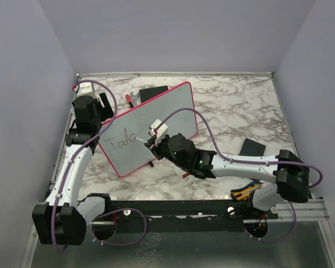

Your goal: Write a sentence on the whiteboard

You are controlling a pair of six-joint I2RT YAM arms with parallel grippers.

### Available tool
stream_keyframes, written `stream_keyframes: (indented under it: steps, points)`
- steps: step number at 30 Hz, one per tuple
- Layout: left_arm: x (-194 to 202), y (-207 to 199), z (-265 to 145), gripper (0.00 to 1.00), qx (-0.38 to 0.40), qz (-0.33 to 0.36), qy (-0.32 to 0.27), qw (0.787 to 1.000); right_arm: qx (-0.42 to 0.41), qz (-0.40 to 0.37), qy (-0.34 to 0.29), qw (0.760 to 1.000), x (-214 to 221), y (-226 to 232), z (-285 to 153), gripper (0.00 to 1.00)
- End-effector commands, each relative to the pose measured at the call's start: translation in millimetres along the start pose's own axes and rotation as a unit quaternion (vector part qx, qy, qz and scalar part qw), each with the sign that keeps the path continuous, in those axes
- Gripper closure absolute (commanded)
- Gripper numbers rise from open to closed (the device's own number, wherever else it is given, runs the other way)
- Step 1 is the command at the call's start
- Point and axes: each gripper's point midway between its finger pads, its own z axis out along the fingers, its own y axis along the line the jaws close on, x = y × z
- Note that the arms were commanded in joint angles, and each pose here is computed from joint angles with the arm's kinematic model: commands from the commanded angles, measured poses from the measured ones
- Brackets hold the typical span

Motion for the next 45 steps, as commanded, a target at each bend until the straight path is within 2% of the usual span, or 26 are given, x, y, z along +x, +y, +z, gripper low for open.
stream_keyframes:
  steps: [1,12,31,45]
  points:
    - [10.7,-2.7,-1.0,0.25,0.010,0.003,0.015,1.000,0.038,-0.004,-0.051,0.998,-40.1,-16.3,0.9,1.00]
    - [10.0,-2.5,-1.4,0.25,0.009,0.002,0.014,1.000,0.035,-0.004,-0.059,0.998,-46.4,-15.1,1.7,1.00]
    - [10.6,-2.5,-0.7,0.25,0.009,0.002,0.015,1.000,0.019,0.026,0.019,0.999,19.4,-7.5,-4.0,1.00]
    - [11.1,-2.8,-0.7,0.25,0.010,0.003,0.016,1.000,0.055,0.020,0.015,0.998,13.7,-22.9,-10.8,1.00]
